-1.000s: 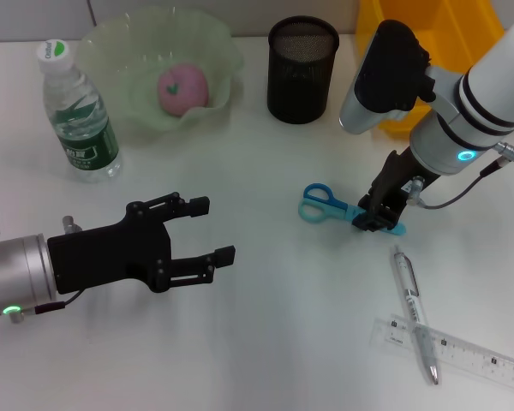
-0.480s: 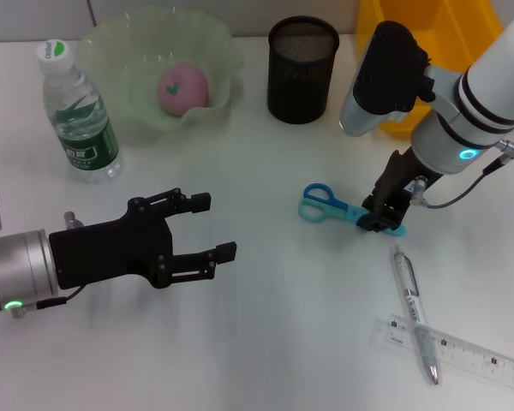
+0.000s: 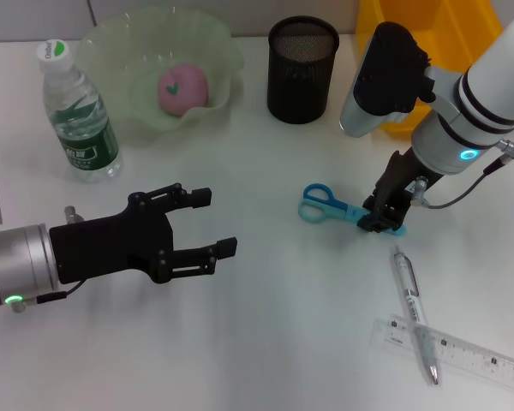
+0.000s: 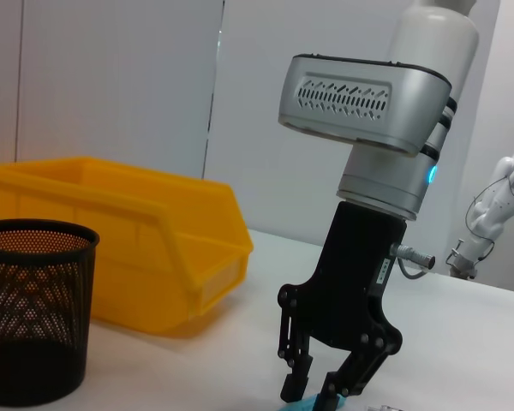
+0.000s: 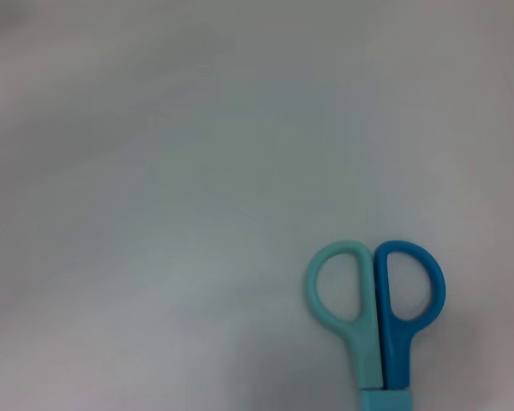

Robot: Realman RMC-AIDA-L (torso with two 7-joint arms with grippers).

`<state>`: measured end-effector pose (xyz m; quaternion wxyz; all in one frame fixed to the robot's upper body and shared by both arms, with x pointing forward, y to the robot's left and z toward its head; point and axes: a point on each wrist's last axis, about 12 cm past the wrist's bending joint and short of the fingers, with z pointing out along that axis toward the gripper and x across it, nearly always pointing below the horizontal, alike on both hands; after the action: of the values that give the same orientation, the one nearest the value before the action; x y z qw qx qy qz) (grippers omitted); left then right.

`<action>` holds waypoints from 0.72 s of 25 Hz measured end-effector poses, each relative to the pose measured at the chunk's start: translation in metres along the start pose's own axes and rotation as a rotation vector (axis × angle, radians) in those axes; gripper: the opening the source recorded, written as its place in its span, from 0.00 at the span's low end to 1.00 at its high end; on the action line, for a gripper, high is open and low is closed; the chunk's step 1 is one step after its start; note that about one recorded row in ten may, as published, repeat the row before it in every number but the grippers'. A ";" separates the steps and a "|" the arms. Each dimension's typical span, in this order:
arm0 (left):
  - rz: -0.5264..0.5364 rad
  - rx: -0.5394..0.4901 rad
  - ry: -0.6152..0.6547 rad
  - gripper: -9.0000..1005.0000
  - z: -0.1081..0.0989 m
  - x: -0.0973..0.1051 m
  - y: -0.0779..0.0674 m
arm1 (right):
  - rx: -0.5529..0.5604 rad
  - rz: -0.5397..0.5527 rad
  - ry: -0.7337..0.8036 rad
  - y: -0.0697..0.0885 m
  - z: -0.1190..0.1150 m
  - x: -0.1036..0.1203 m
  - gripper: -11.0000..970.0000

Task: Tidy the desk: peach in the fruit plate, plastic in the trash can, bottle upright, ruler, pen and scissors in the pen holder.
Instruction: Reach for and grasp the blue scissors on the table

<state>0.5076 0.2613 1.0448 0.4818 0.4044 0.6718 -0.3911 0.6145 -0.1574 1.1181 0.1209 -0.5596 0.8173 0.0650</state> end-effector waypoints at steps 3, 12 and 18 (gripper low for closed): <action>0.002 0.001 0.000 0.83 0.000 -0.001 0.000 | 0.000 0.000 0.000 0.000 0.000 0.000 0.27; 0.003 0.002 0.000 0.83 0.001 -0.001 0.001 | 0.002 -0.002 -0.001 0.000 0.001 0.000 0.27; 0.003 0.001 0.000 0.83 0.001 -0.001 0.001 | 0.003 -0.001 -0.002 0.000 0.001 0.001 0.26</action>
<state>0.5090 0.2606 1.0456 0.4820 0.4056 0.6711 -0.3909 0.6148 -0.1578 1.1172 0.1224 -0.5599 0.8170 0.0642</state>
